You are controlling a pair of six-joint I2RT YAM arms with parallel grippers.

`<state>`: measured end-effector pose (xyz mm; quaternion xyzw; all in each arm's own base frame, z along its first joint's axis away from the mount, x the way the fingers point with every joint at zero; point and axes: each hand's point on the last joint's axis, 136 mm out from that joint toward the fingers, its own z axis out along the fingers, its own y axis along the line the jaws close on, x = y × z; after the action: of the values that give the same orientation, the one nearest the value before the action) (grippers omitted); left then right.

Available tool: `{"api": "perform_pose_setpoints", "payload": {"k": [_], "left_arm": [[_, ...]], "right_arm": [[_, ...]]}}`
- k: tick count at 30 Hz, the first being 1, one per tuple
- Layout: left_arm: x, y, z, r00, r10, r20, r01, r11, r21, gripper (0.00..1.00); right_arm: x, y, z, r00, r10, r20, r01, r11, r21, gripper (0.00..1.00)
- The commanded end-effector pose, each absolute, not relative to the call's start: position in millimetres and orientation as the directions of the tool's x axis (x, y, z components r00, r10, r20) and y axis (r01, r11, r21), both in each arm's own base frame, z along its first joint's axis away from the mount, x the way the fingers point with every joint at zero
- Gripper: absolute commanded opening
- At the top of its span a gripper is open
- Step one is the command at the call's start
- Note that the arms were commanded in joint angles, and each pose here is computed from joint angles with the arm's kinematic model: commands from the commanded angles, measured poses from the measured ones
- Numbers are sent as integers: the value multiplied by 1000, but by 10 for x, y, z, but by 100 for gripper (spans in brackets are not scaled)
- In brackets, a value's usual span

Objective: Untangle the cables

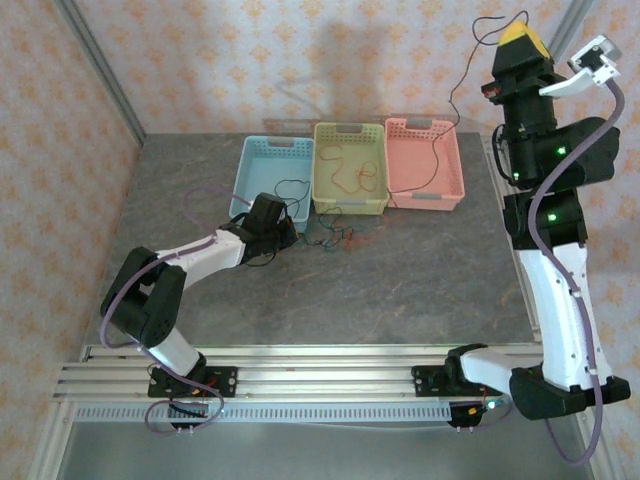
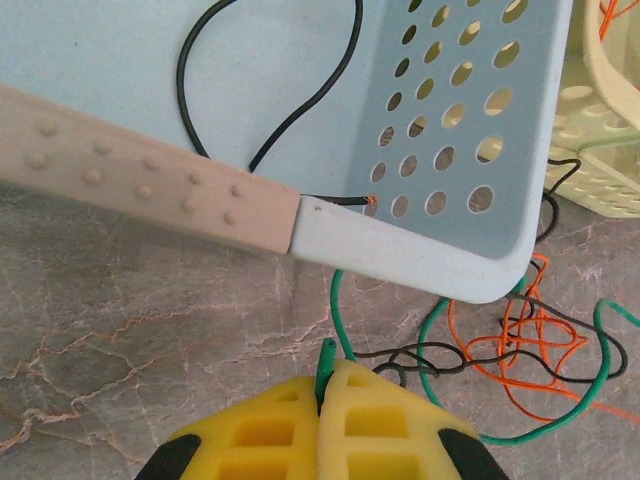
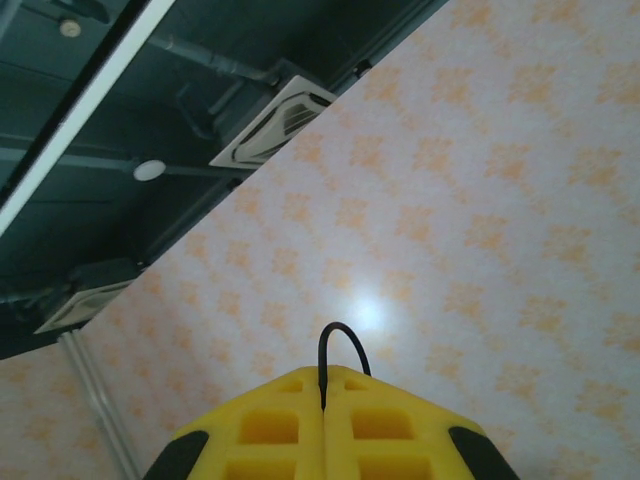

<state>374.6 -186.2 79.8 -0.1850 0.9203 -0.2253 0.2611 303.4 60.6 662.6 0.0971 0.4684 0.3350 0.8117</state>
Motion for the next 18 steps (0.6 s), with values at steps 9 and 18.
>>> {"api": "perform_pose_setpoints", "payload": {"k": [9,18], "left_arm": [[3813,-1844,787,-789,-472,-393,-234,822,-519,0],[3811,-1855,773,-794,-469,-387,-233,823,-518,0]], "right_arm": [[2521,743,7647,332,822,-462,-778,516,358,0],[1619,470,8535,364,894,-261,-877,423,229,0]]}}
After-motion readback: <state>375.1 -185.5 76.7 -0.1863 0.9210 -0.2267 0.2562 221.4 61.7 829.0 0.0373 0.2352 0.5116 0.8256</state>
